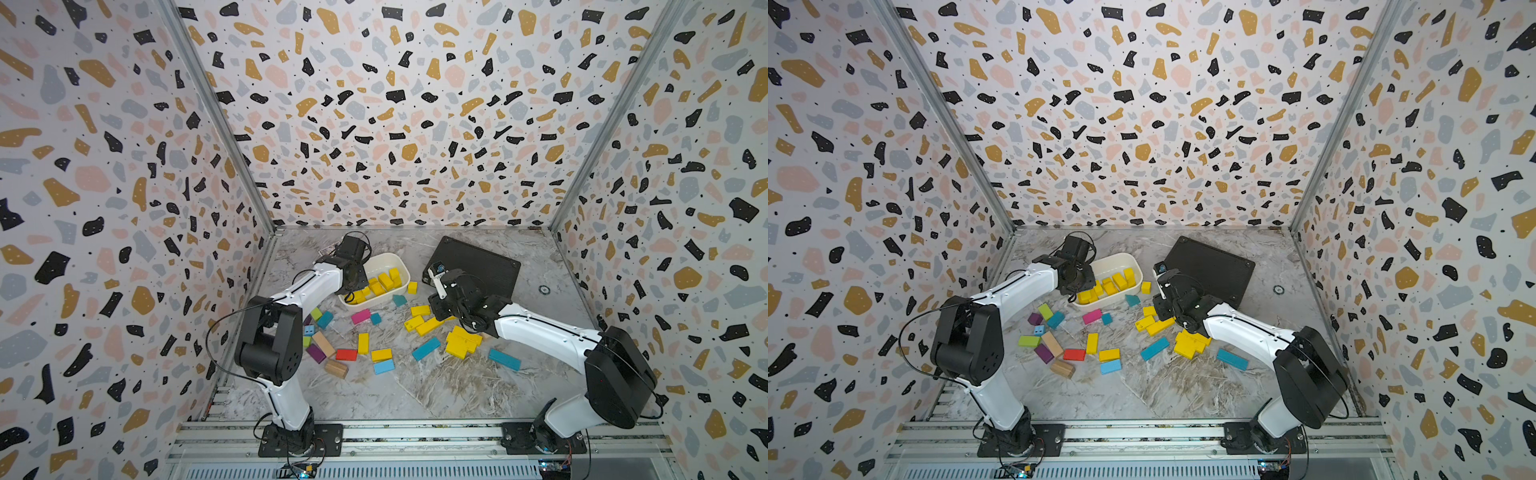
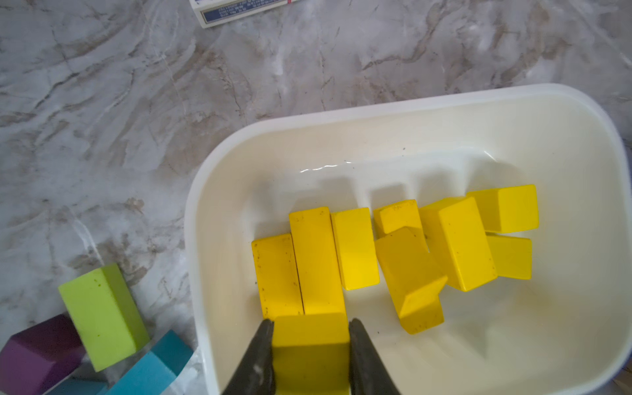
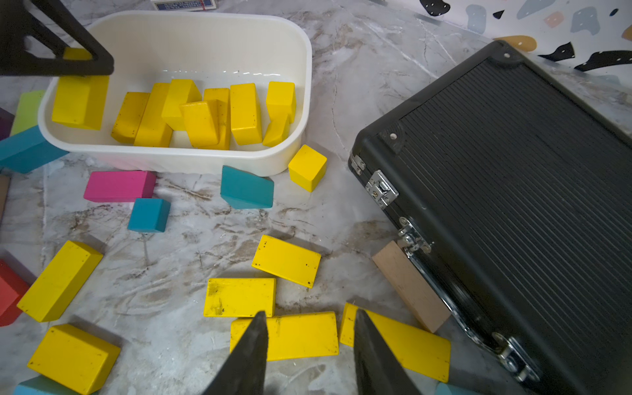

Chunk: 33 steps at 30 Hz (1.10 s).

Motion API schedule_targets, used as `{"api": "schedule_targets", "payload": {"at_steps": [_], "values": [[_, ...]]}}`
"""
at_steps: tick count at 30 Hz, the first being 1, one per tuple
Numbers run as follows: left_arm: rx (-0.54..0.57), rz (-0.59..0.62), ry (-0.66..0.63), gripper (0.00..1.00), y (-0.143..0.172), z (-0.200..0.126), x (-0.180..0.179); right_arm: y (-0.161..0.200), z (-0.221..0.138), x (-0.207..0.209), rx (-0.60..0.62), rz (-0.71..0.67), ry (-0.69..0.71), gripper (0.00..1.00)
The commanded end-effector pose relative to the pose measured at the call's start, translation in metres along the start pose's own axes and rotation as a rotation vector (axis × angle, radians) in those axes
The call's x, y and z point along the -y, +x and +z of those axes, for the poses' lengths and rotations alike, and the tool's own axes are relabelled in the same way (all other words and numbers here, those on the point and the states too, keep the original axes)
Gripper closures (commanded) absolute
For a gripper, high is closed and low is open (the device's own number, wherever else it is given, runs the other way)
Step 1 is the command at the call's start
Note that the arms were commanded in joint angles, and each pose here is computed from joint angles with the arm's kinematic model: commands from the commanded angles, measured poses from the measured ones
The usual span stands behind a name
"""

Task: Pick out the yellow building blocks
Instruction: Place the building block in the storage box, then adjust the building block at the center of the board.

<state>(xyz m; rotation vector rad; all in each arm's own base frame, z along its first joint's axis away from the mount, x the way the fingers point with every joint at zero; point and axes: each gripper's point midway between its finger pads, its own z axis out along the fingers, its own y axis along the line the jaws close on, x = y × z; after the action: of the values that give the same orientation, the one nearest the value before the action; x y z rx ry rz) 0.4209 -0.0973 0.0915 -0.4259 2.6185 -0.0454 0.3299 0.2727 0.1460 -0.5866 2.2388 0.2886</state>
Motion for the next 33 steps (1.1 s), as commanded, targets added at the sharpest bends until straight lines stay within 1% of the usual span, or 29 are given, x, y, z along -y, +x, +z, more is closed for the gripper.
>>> {"api": "schedule_targets", "payload": {"at_steps": [1, 5, 8, 11, 13, 16, 20, 24, 29, 33], "values": [[0.049, -0.018, -0.014, 0.76, -0.018, 0.006, -0.002, -0.006, -0.012, -0.001, 0.024, 0.005, -0.005, 0.57], [0.006, -0.006, -0.035, 0.75, -0.012, 0.025, -0.005, -0.002, -0.012, -0.002, 0.011, 0.006, -0.008, 0.57], [-0.014, -0.008, -0.029, 0.7, -0.007, 0.03, -0.004, 0.004, -0.011, -0.003, -0.001, 0.005, -0.019, 0.56], [-0.013, -0.012, -0.014, 0.64, -0.007, 0.026, -0.003, 0.013, -0.009, -0.008, -0.025, 0.003, -0.049, 0.56], [-0.002, -0.011, -0.007, 0.6, -0.01, 0.02, -0.002, 0.02, -0.006, -0.01, -0.047, 0.002, -0.059, 0.56], [0.023, -0.012, 0.004, 0.56, -0.014, 0.007, -0.002, 0.023, -0.006, -0.01, -0.06, -0.001, -0.061, 0.56], [0.073, -0.017, 0.026, 0.54, -0.022, -0.018, -0.005, 0.023, -0.007, -0.009, -0.063, -0.016, -0.058, 0.56], [0.144, -0.011, 0.051, 0.54, -0.027, -0.046, -0.009, 0.033, -0.009, -0.007, -0.095, -0.031, -0.054, 0.56], [0.192, -0.016, 0.075, 0.56, -0.018, -0.071, -0.021, 0.053, -0.014, -0.004, -0.157, -0.042, -0.05, 0.56], [0.196, -0.041, 0.097, 0.57, -0.003, -0.083, -0.03, 0.072, -0.018, 0.002, -0.216, -0.047, -0.028, 0.56]]}}
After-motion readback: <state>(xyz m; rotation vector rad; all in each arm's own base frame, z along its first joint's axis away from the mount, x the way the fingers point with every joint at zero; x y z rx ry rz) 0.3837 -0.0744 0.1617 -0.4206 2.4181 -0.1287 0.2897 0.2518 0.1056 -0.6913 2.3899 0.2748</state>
